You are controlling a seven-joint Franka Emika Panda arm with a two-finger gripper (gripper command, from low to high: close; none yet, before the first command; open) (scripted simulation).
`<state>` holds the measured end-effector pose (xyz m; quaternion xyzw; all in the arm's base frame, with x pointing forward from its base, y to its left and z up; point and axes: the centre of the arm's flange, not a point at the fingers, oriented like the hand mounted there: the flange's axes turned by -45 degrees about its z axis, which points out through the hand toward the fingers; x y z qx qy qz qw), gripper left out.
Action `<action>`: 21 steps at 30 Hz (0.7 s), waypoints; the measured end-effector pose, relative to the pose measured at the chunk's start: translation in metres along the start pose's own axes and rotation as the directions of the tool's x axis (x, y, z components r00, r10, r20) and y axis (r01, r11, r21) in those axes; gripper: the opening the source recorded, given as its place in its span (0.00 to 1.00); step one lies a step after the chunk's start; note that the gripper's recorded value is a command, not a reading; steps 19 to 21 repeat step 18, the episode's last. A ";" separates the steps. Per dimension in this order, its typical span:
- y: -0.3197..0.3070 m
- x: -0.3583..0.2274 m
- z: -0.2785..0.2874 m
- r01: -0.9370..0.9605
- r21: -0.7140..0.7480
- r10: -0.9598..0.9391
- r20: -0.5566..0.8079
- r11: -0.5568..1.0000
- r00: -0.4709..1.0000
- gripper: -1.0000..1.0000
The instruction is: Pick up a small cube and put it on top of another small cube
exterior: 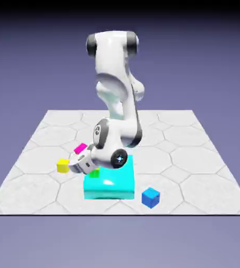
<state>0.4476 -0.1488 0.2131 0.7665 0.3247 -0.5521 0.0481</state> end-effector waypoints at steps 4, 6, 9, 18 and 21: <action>0.036 -0.001 0.066 -0.217 0.143 0.220 -0.005 0.966 0.976 0.00; 0.051 -0.003 0.101 -0.327 0.210 0.331 0.015 0.922 0.943 0.00; 0.059 -0.006 0.122 -0.395 0.248 0.399 0.035 0.885 0.916 0.00; 0.059 -0.005 0.125 -0.395 0.246 0.399 0.036 0.885 0.916 1.00; 0.059 -0.005 0.125 -0.395 0.246 0.399 0.036 0.885 0.916 1.00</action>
